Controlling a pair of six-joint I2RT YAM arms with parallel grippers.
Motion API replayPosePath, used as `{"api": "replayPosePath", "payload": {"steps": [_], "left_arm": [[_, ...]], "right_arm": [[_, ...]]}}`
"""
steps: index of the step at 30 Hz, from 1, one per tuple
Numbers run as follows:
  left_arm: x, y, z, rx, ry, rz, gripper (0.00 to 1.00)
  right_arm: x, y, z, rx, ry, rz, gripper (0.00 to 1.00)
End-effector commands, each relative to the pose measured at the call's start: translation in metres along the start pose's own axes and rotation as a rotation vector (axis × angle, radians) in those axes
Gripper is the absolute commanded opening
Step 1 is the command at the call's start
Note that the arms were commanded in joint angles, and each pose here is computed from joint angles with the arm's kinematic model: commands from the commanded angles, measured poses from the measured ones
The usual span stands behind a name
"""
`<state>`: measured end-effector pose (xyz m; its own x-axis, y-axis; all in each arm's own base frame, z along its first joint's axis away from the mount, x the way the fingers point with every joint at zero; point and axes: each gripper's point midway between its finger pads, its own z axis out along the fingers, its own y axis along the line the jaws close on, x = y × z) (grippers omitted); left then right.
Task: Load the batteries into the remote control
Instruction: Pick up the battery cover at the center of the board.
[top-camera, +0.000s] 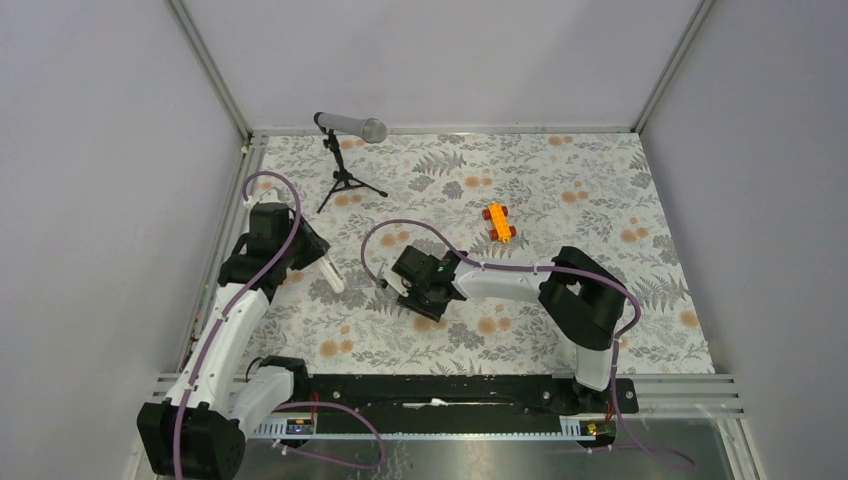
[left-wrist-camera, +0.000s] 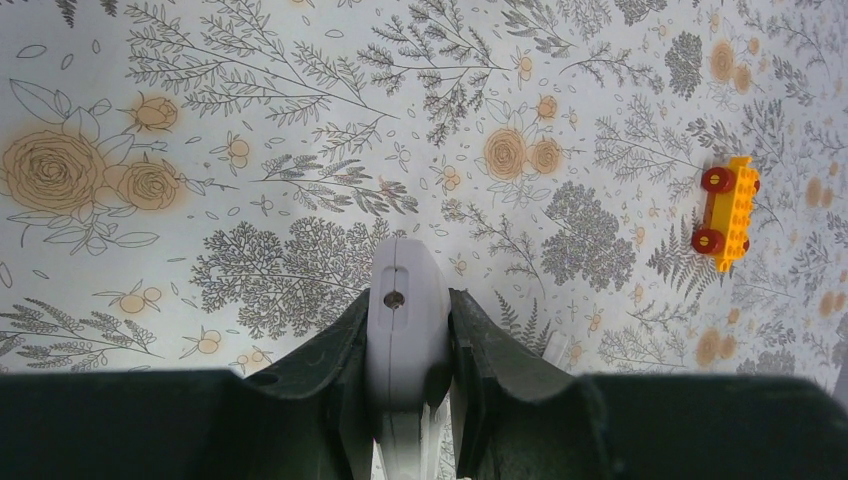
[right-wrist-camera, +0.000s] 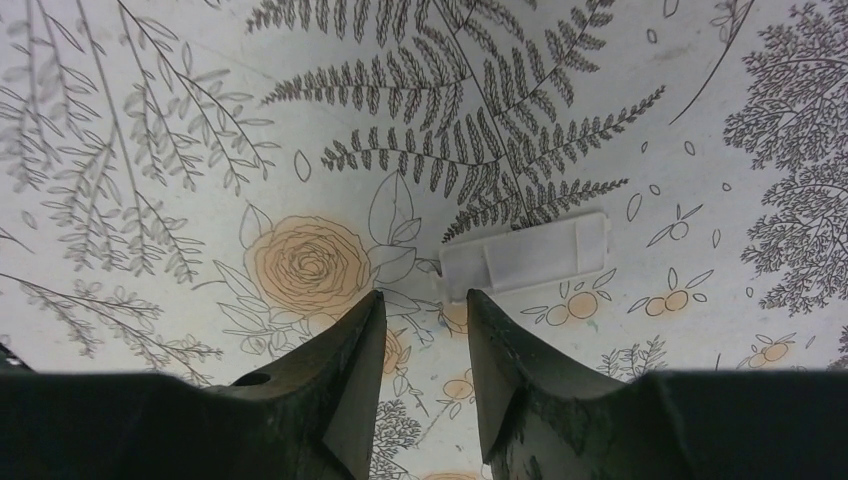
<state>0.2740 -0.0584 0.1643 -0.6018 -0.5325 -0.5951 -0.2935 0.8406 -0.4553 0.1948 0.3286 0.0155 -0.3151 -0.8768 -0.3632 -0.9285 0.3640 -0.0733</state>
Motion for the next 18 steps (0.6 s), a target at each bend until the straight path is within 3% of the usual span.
{"api": "replayPosePath", "payload": {"steps": [1,18], "left_arm": [[-0.022,-0.021,-0.011,0.077,-0.05,-0.024,0.0],[-0.025,-0.016,-0.013,0.077,-0.053,-0.028,0.0]], "right_arm": [[0.003,-0.009,-0.004,0.028,0.049,-0.088,0.42],[-0.026,0.001,-0.006,0.01,-0.042,-0.094,0.45]]}}
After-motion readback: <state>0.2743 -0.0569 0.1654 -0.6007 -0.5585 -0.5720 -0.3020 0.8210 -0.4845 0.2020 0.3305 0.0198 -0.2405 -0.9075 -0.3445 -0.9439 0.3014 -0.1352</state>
